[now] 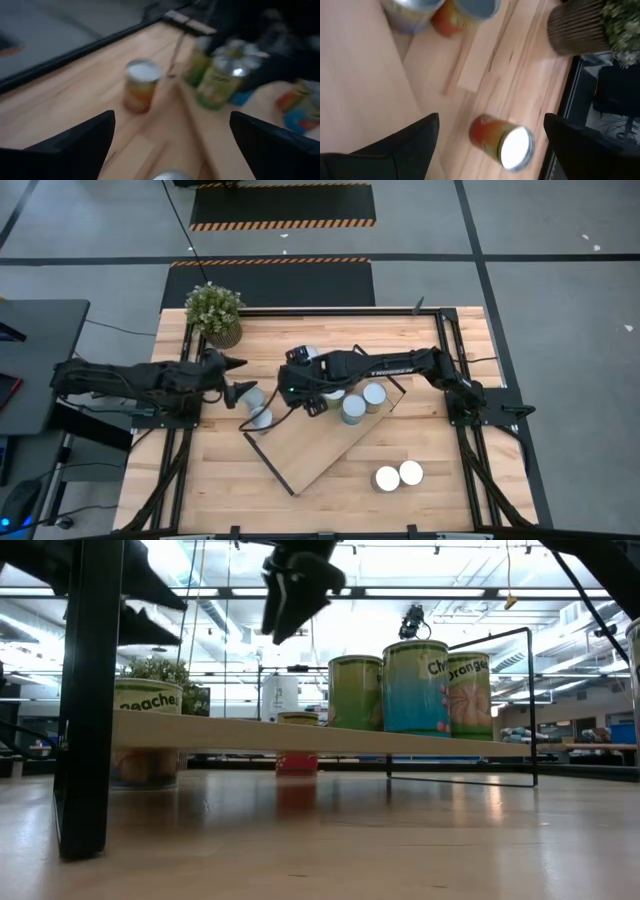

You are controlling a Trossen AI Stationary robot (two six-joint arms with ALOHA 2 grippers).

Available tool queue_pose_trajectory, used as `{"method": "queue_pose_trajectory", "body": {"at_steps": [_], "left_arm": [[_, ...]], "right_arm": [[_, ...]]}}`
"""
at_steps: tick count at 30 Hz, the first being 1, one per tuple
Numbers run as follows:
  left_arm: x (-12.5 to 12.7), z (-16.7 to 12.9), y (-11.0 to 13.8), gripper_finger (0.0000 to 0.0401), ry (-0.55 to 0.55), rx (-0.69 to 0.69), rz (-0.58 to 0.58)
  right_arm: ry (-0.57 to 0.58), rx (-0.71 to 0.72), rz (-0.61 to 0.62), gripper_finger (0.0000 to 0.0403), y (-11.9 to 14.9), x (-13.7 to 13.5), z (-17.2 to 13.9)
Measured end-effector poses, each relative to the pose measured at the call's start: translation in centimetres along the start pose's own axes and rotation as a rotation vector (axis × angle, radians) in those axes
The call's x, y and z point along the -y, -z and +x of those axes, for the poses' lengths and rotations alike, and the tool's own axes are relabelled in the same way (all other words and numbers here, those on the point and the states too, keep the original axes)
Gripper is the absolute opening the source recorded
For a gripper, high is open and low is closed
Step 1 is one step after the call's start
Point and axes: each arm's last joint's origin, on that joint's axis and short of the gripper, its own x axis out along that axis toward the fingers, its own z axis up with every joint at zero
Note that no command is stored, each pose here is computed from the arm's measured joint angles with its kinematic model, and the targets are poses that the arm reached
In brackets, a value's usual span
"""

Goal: Pick and place cans onto a shelf
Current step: Put the canned pineapple on the shelf

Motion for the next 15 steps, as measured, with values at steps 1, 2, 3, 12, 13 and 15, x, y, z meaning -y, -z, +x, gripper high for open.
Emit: {"method": "queue_pose_trajectory", "body": {"at_steps": [1,2,3,12,13,15], "left_arm": [[-0.1,-0.3,-0.3,0.0400,-0.029,-0.019,-0.020],[-0.2,-0.7,-0.7,0.0400,-0.057,-0.035,-0.036],[-0.2,-1.0,-0.9,0.0400,-0.080,-0.057,-0.051],[-0.3,-2.6,-1.9,0.0400,-0.216,-0.424,-0.163],[-0.2,-2.4,-1.7,0.0400,-0.223,-0.470,-0.154],[0.0,-2.0,-1.1,0.0400,-0.231,-0.570,-0.135]], "right_arm": [[0.004,0.012,0.013,0.0368,-0.2,0.0,0.1],[0.002,0.020,0.024,0.0368,-0.2,0.0,0.1],[-0.004,0.030,0.035,0.0368,-0.3,0.0,0.1],[-0.045,0.048,0.201,0.0368,0.1,0.9,0.5],[-0.048,0.043,0.214,0.0368,0.2,1.0,0.5],[-0.059,0.040,0.241,0.0368,0.3,1.1,0.6]]}}
